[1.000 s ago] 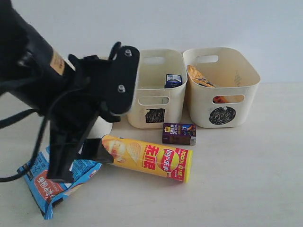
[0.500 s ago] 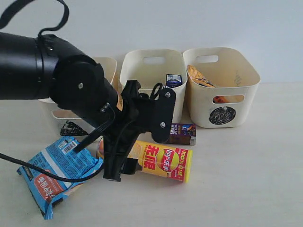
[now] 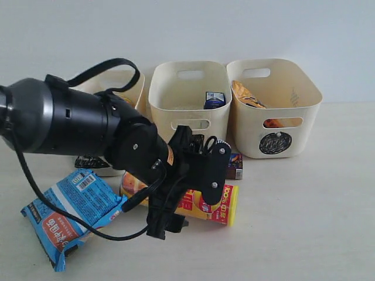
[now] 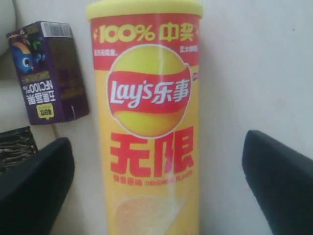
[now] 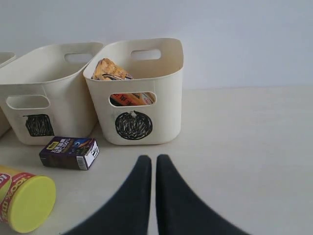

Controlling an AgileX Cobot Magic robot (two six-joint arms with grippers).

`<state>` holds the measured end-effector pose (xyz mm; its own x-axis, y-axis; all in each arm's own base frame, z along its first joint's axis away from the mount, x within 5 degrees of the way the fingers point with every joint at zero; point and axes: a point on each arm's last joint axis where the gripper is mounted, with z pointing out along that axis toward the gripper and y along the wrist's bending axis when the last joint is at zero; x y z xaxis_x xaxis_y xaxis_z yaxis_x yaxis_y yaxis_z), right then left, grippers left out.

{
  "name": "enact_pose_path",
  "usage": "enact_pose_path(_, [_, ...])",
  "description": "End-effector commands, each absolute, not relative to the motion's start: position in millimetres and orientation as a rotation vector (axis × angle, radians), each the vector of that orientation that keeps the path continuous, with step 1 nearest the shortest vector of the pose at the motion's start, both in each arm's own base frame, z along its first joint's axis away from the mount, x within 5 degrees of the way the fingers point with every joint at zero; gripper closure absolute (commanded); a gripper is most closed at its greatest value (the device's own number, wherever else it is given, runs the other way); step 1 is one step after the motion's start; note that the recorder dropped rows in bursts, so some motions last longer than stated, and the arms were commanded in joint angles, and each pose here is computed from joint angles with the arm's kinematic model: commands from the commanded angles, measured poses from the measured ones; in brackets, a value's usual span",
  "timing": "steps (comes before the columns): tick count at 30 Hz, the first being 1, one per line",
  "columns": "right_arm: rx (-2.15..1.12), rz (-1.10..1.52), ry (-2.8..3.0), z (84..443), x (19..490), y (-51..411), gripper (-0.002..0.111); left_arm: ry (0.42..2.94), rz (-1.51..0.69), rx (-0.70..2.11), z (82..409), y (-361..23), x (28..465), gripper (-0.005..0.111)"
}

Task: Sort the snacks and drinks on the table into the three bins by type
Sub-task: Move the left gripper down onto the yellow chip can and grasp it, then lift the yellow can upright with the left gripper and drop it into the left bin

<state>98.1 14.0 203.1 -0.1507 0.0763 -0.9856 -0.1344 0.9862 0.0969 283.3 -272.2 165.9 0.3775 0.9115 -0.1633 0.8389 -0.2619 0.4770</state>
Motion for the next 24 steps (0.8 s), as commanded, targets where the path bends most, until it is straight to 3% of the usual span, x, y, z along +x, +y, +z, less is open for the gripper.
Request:
enact_pose_path(1, [-0.051,0.182,1.711,202,98,14,0.107,1.472,0.212,2.179,149,-276,286,0.021])
enact_pose_path(10, [-0.051,0.182,1.711,202,98,14,0.107,1.488,0.200,2.217,123,-278,288,0.026])
enact_pose_path(13, [-0.051,0.182,1.711,202,98,14,0.107,1.477,0.204,2.209,124,-279,289,0.041])
enact_pose_path(20, [-0.051,0.182,1.711,202,98,14,0.107,1.458,0.209,2.153,141,-280,289,0.097])
enact_pose_path(21, [-0.051,0.182,1.711,202,98,14,0.107,1.439,0.215,2.125,152,-280,289,0.102])
enact_pose_path(24, [-0.051,0.182,1.711,202,98,14,0.107,1.429,0.216,2.057,173,-279,288,0.102])
